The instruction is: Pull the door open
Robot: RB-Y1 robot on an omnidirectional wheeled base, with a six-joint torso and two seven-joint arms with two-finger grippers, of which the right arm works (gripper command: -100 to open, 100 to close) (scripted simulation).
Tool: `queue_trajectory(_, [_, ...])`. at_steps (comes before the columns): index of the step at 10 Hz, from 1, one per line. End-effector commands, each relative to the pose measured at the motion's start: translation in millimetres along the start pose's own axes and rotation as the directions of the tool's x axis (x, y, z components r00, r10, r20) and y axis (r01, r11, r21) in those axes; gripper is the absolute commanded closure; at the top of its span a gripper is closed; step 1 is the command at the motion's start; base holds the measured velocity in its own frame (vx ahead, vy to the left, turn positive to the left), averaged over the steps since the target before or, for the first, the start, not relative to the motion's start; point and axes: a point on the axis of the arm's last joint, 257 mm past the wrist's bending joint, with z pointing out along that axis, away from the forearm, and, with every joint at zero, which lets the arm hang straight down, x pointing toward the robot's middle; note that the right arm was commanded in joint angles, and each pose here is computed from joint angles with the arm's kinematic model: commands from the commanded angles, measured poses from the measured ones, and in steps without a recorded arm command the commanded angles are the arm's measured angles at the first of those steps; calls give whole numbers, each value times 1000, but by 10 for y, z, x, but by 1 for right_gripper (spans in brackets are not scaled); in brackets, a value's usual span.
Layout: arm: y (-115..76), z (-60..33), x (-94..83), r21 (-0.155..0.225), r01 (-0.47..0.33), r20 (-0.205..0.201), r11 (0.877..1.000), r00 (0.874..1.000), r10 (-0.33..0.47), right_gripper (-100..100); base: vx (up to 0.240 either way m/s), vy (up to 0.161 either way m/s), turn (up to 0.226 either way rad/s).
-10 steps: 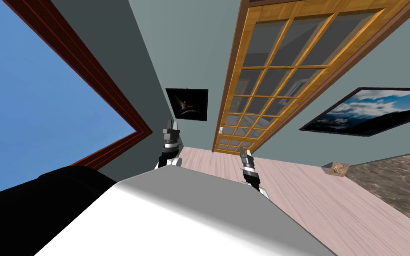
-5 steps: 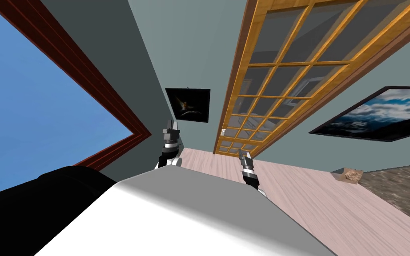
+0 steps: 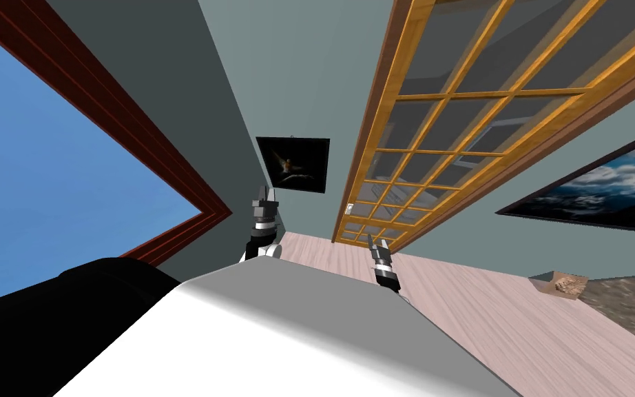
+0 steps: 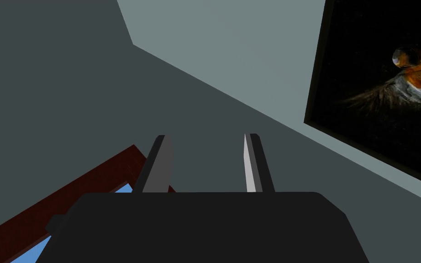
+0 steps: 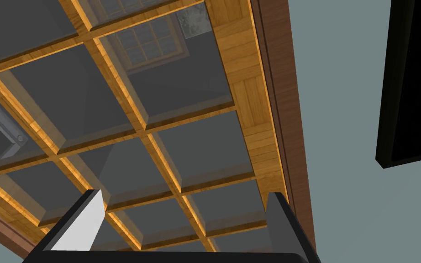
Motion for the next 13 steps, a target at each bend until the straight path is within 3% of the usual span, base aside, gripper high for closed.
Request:
queue_trajectory(1, [-39, -50, 83, 6, 35, -17, 999, 999, -35, -100, 114, 42, 27])
queue_trajectory(8, [-180, -215, 405, 20, 153, -87, 988, 985, -150, -100, 103, 27, 28])
queue_trajectory(13, [-264, -369, 667, 18, 240, -146, 971, 961, -235, -100, 123, 31, 29])
